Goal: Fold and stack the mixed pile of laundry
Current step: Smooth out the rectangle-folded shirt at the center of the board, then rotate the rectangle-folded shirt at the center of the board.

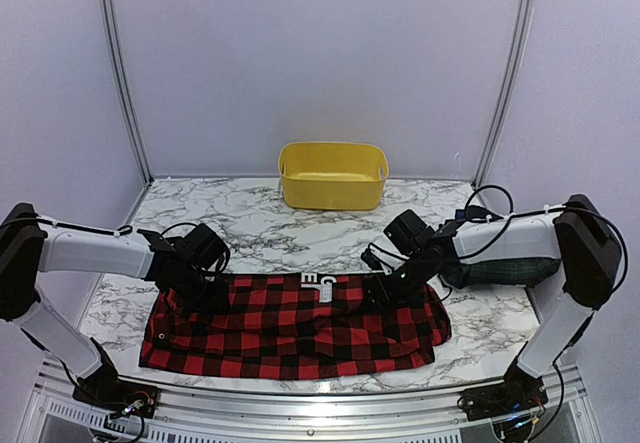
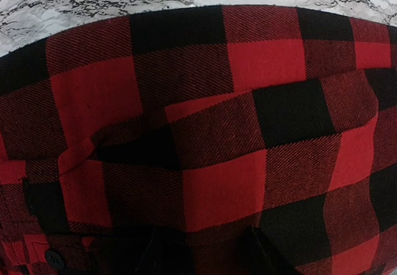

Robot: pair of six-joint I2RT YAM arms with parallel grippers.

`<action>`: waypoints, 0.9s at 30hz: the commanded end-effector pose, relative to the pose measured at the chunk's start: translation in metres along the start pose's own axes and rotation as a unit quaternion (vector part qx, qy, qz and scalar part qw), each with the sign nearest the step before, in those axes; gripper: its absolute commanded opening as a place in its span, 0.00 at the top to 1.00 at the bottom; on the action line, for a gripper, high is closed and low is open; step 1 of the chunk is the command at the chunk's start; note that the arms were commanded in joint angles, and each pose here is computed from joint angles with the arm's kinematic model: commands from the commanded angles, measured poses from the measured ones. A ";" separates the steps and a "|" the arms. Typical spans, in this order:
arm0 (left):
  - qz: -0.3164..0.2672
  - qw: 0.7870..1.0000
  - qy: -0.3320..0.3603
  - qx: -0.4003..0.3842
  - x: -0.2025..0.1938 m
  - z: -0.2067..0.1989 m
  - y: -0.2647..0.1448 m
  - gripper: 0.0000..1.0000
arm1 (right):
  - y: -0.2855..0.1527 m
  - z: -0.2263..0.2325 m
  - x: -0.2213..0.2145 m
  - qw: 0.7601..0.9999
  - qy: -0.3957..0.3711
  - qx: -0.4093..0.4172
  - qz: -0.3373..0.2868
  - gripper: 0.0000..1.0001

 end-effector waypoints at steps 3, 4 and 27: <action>0.055 0.997 -0.031 0.048 -0.031 0.026 0.015 0.51 | -0.033 -0.018 0.025 0.999 0.017 -0.010 -0.050 0.51; 0.057 0.996 -0.040 0.050 -0.033 0.030 0.015 0.51 | -0.038 -0.028 0.027 0.998 0.027 -0.010 -0.053 0.51; -0.011 1.000 0.003 -0.020 0.035 -0.002 0.004 0.47 | -0.006 -0.054 0.046 0.998 0.051 -0.011 -0.041 0.65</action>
Point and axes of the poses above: each gripper's point midway between its finger pads, its own y axis out along the fingers, its own z axis along the line the jaws close on, x = y × z, the point moved 4 cm from there along -y, back along the fingers, and after that the axes turned 14 degrees about y, right-handed, at the moved point
